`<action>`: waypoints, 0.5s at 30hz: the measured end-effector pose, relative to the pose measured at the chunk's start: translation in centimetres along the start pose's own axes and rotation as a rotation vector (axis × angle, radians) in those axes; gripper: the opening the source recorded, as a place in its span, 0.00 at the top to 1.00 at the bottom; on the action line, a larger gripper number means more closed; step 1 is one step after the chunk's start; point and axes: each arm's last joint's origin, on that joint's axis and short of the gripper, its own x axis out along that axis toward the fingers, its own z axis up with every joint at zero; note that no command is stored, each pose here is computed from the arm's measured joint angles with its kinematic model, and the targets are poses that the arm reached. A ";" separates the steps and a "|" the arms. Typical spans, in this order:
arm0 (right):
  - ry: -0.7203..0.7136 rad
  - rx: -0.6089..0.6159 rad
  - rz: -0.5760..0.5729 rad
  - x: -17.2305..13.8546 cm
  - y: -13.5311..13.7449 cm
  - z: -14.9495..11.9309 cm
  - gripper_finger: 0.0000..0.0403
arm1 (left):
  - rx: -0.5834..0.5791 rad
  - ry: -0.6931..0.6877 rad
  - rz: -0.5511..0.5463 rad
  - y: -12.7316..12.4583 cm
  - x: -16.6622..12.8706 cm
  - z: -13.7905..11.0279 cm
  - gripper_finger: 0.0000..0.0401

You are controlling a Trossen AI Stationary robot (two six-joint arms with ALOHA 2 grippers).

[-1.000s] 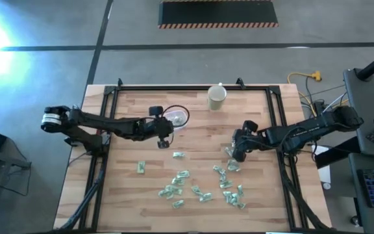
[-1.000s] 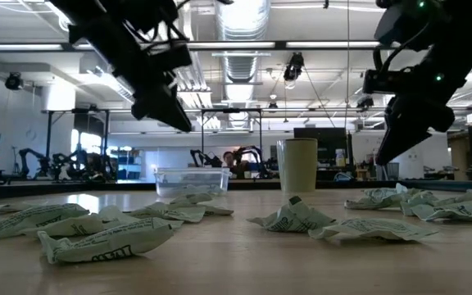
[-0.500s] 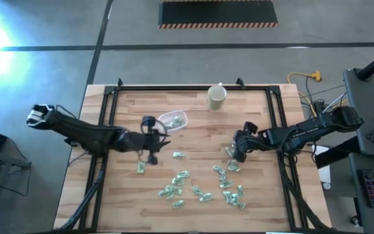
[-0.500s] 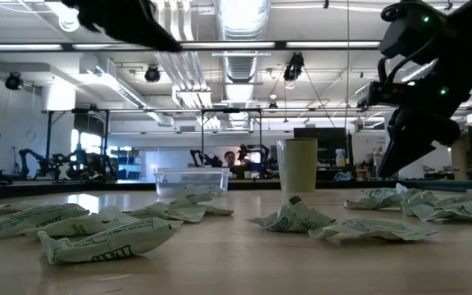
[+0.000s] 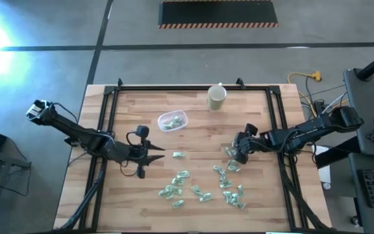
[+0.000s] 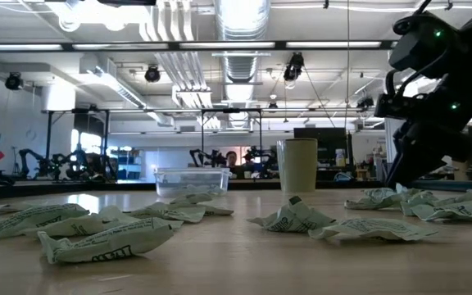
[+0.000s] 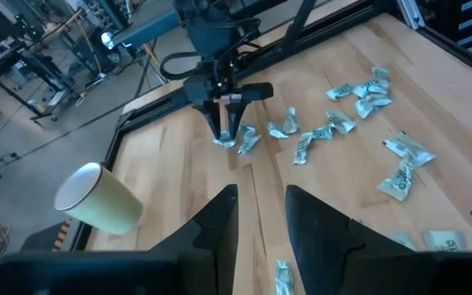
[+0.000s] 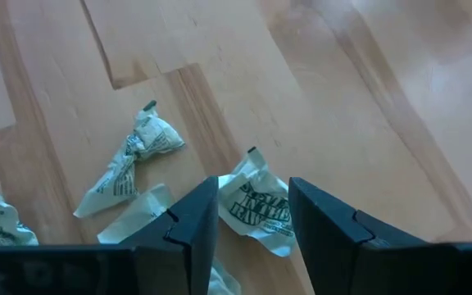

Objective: Pick and place Stevia / Truvia into bins
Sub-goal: Put the stevia packet into the transparent container

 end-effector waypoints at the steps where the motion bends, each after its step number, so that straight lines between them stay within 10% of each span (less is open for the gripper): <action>1: 0.001 -0.001 0.000 0.0 0.0 -0.1 0.66 | 0.000 0.000 0.001 0.0 0.0 0.0 0.78; 15: -0.027 0.031 -0.005 0.2 -0.3 0.4 0.65 | 0.002 0.004 0.005 -0.1 0.1 -0.1 0.78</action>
